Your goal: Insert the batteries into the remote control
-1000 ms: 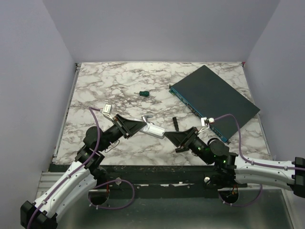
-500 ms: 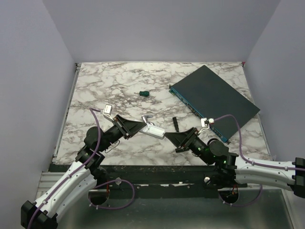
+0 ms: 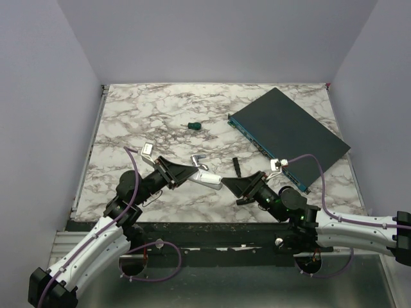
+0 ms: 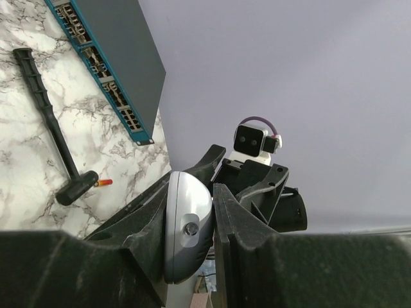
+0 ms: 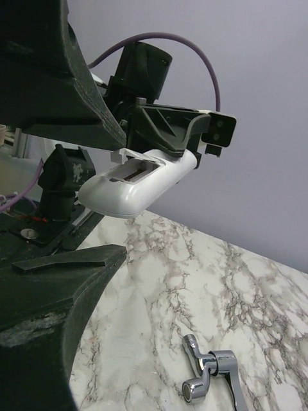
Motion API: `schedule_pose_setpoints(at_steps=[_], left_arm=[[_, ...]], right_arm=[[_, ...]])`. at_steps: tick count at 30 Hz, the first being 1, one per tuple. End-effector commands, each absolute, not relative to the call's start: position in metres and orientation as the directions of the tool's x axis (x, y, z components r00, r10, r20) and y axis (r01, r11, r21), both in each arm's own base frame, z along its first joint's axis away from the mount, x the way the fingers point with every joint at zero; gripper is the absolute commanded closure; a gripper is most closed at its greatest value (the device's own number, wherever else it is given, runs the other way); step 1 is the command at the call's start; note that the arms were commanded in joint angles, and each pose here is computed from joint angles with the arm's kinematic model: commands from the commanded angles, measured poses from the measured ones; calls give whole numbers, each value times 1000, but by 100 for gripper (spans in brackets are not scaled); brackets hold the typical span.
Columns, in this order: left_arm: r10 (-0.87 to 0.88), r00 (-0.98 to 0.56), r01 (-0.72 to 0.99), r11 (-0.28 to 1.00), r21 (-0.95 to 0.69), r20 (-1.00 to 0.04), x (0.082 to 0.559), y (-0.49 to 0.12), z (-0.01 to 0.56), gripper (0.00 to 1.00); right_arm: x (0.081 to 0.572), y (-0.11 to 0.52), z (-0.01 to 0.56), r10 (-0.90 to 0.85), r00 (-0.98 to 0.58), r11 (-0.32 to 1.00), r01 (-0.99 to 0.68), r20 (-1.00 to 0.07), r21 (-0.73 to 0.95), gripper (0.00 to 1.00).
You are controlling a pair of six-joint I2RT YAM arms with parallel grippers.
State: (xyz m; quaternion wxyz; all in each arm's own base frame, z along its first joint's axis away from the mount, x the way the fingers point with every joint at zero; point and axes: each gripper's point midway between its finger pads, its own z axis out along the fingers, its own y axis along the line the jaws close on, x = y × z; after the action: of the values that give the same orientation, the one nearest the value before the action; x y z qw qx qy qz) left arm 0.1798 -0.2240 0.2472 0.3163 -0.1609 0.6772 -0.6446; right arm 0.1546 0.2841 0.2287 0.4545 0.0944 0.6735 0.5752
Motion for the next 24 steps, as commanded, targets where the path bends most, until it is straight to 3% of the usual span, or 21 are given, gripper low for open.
schedule_pose_setpoints(at_steps=[1,24], left_arm=[[-625,-754,196,79,-977,-202,178,-224,254,100],[-612,-774,173,43,-984,-162,177,-225,253,100]], right_arm=[[161,279,220,667,-554,349,-359,-498,866,32],[165,273,207,671,-542,392,-319,-506,863,31]])
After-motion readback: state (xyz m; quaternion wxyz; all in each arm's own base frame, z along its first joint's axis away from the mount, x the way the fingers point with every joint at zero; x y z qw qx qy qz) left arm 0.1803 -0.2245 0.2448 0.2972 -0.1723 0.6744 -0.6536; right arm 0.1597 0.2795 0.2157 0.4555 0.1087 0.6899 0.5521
